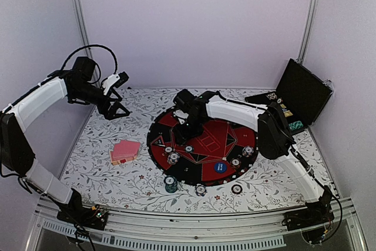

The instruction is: Distribute texas hold em gaming equipment

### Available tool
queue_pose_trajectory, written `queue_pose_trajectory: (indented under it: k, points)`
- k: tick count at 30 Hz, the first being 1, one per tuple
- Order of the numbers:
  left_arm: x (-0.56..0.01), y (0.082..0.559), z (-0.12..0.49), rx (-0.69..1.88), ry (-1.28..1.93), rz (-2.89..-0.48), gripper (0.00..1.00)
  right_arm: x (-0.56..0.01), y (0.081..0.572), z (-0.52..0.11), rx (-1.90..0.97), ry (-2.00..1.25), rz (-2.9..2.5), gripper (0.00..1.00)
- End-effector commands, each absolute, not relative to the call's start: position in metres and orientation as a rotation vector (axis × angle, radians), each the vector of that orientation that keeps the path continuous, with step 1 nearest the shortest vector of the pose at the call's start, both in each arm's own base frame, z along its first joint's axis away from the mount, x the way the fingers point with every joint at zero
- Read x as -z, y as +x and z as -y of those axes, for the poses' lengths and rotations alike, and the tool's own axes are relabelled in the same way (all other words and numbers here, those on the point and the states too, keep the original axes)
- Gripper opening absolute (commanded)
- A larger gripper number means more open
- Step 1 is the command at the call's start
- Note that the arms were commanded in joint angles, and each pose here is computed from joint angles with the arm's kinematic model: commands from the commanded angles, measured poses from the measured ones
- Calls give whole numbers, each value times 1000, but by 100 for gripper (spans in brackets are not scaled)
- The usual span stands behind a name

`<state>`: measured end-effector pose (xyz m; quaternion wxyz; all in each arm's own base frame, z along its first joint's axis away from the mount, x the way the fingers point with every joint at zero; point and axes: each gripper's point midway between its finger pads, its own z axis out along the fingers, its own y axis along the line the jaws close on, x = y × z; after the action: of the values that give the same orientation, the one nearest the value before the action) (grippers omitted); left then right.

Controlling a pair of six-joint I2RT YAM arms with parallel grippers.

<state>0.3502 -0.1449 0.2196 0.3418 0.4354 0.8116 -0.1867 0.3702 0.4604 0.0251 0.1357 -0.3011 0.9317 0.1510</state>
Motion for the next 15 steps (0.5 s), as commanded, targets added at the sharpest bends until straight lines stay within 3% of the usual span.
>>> queue_pose_trajectory:
  k: [1, 15]
  points:
    - [-228, 355, 143, 467, 1125, -2091, 100, -30, 355, -469, -537, -882, -2726, 61]
    - [-229, 357, 144, 471, 1123, -2089, 100, -33, 332, -492, -647, -906, -2730, 59]
